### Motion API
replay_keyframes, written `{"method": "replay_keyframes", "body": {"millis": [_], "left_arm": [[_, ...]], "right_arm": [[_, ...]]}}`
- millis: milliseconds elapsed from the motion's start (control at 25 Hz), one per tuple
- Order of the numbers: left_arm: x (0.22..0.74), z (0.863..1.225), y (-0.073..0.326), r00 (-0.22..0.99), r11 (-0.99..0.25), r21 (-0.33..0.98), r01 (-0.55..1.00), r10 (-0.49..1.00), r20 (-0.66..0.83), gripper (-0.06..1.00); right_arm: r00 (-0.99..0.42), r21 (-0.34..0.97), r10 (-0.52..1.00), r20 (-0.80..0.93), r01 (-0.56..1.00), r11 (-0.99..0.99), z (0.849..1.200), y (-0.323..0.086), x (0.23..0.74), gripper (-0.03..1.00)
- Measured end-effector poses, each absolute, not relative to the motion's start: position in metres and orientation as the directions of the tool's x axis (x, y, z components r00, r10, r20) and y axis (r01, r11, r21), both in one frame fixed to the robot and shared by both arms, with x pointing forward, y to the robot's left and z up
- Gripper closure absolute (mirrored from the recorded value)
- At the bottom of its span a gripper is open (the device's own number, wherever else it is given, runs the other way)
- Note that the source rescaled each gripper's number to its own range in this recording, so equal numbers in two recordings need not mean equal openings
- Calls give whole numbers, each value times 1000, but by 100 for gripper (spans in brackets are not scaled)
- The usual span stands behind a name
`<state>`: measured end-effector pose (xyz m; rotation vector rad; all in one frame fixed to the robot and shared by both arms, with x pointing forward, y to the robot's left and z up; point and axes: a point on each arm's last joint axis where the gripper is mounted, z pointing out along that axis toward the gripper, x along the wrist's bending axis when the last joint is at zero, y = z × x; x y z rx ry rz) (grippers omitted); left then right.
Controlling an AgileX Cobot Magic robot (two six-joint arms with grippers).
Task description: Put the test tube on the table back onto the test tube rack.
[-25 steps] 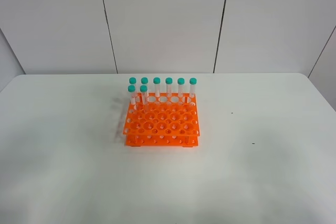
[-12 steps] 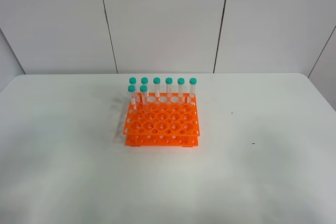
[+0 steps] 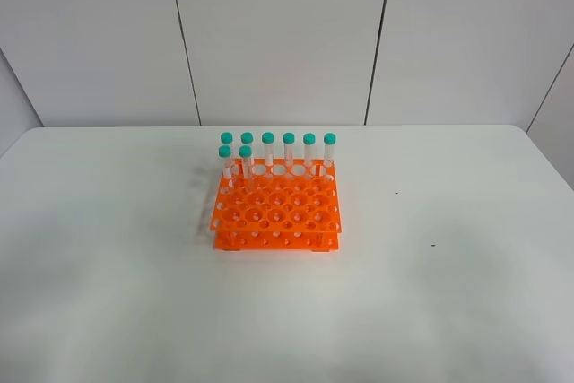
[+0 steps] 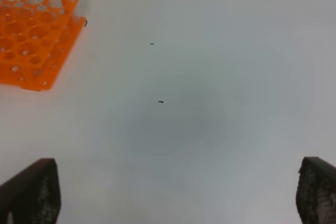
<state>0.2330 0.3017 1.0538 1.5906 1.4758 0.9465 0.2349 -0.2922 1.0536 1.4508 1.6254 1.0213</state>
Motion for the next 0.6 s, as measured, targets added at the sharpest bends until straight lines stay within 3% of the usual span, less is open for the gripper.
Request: {"method": "replay_keyframes", "body": {"millis": [600], "left_arm": [[233,1054,302,38,-39,897,440,999,25,1]], "right_arm": [[-108,904,994,-7,425,53,1054,-292,235,-3]]}}
